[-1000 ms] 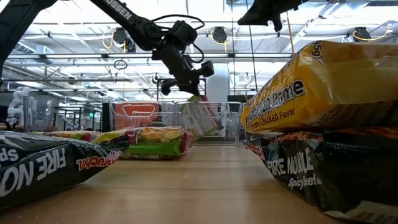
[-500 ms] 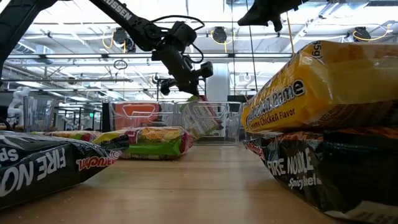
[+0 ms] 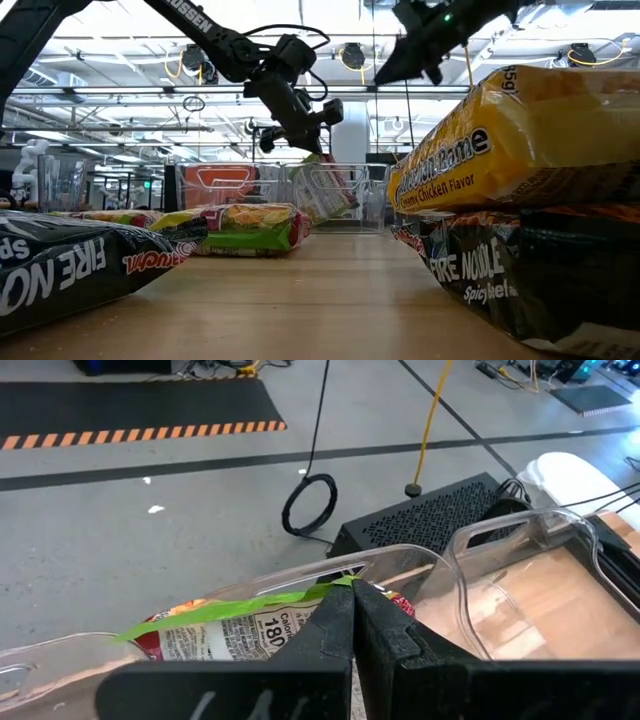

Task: Sort Maruchan noodles
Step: Put the green noodle pack into the center transparent bin

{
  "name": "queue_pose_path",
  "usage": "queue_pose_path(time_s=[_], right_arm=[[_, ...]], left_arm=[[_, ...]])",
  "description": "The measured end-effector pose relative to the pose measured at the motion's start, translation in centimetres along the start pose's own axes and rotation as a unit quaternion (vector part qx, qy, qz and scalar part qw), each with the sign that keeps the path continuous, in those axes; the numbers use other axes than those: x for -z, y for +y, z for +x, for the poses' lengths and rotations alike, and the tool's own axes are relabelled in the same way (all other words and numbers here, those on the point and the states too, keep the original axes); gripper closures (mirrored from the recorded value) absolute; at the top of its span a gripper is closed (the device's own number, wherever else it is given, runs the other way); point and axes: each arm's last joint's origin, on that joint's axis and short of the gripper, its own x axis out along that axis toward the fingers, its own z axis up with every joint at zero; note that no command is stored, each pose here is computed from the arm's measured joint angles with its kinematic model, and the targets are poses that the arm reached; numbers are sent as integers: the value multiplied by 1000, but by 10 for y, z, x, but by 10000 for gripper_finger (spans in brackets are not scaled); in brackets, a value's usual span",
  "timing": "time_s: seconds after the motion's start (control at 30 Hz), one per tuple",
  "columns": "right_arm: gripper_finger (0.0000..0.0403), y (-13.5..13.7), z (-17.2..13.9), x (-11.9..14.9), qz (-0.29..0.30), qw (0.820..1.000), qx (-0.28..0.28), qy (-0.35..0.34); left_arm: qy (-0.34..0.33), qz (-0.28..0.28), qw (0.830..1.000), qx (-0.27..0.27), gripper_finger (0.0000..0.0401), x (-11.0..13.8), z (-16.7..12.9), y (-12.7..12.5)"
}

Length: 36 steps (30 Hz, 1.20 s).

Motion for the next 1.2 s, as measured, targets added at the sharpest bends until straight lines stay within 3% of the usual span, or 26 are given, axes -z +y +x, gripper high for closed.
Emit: queue_pose_path(time_s=[0.43, 1.2], right_arm=[[403, -21, 39, 18, 23, 997, 45, 63], [403, -22, 39, 18, 26, 997, 45, 63]], left_arm=[[8, 8, 1000, 7, 400, 1, 0, 0], [43, -11, 999, 5, 400, 2, 4, 10]])
